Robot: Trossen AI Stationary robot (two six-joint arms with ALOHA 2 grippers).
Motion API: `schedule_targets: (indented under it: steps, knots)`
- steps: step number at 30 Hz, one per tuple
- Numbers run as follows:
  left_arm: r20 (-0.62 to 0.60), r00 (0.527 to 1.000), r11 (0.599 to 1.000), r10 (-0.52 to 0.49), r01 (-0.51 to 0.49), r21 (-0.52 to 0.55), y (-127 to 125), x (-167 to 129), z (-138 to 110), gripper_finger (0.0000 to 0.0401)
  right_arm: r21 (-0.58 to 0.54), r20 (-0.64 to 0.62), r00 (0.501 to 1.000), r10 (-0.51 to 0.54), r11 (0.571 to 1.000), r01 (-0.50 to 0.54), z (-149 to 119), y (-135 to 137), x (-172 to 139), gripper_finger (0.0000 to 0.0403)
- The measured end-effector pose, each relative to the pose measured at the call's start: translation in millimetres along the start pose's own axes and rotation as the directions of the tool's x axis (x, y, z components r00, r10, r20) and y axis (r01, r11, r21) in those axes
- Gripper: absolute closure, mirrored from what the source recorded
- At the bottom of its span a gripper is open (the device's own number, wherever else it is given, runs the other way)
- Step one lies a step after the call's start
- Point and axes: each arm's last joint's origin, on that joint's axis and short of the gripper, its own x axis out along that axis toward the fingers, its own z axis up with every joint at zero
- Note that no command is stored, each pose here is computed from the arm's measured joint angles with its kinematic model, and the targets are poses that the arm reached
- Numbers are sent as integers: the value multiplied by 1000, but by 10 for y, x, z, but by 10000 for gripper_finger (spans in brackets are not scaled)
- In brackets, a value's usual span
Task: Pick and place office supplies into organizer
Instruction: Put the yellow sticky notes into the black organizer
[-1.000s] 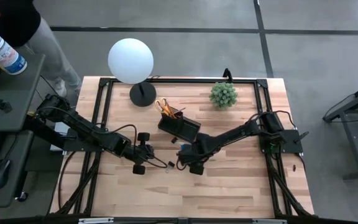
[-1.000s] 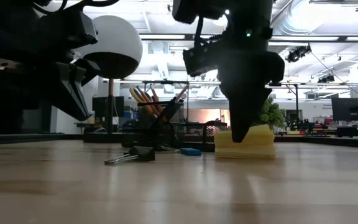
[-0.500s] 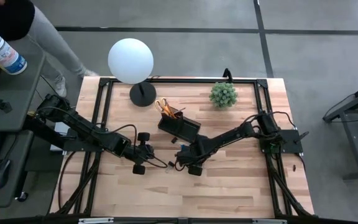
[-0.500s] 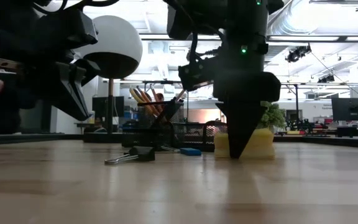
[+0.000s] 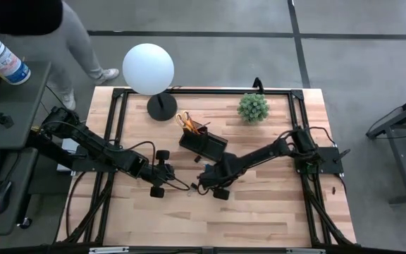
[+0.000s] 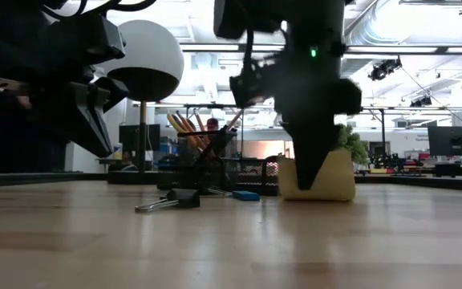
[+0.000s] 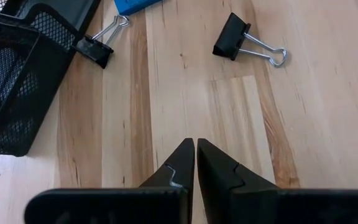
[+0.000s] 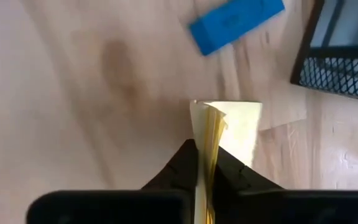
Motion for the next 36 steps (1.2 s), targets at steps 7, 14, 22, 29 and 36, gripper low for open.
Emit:
schedule_targets:
  steps: [7,14,22,29,36]
  knots:
    - [-1,1000,1000,0,0,0,0,0,-1,394,-31,96,995,3,1000,0,139,119,-339,383]
    - [-91,996,1000,19,-19,-1,18,-4,-93,394,-54,206,975,-87,993,101,286,90,-815,393]
    - [-115,993,999,24,-27,-22,23,-6,-116,394,-40,272,948,-167,982,185,501,-215,-1023,392]
    - [-115,993,999,24,-27,-28,23,-6,-116,393,14,224,954,-201,979,203,649,-618,-918,383]
    - [-121,992,999,20,-24,-26,22,-7,-122,393,73,215,968,-128,991,115,759,-852,-881,393]
